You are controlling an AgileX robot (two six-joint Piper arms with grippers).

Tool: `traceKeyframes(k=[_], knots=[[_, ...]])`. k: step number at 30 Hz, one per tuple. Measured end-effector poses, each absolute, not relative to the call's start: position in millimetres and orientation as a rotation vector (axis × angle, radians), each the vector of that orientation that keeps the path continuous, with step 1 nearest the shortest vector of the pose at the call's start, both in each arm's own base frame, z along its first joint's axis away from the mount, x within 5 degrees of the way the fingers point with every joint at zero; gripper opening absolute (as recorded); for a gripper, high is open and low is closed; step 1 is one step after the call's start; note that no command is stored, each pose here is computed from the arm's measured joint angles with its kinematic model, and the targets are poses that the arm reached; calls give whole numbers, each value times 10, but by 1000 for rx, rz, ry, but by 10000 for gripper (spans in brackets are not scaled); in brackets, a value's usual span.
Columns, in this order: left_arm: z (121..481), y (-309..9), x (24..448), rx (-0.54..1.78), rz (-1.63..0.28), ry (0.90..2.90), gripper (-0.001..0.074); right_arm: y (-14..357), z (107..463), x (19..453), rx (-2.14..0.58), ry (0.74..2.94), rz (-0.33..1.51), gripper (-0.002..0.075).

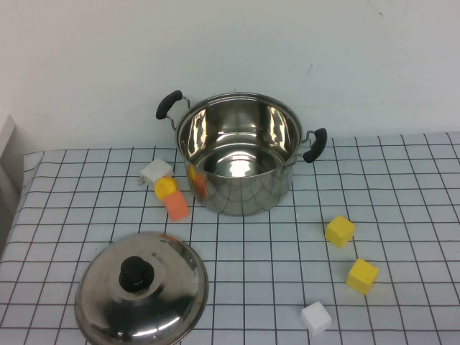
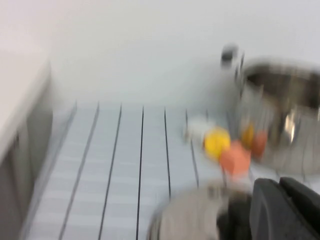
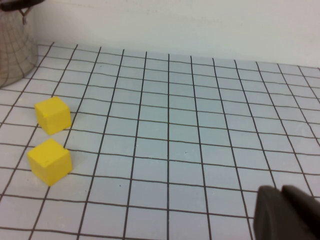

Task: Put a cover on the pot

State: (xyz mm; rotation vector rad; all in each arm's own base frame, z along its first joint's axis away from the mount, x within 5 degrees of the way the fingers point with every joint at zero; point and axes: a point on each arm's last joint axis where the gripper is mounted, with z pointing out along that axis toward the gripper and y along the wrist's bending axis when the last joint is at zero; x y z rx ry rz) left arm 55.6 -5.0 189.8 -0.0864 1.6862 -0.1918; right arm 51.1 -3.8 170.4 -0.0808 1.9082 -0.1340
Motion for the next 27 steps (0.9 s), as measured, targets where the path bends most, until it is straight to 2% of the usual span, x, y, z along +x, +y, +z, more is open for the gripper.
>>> traceKeyframes(k=[8,18,22,24,27], knots=[[2288,-5,518,-102,-188,1248,-1,-38,1704,511,-81,1908,-134,11],[2592,46,343,-150,-255,852,-1,-38,1704,511,-81,1908,-134,11],[2661,17,393,-133,-245,1025,-1,-38,1704,511,-81,1908,-134,11],[2835,0,415,-118,-235,1128,-1,-38,1704,511,-81,1908,-134,11],[3147,-10,487,-113,-231,1174,-1,-38,1704,511,-81,1908,-134,11]])
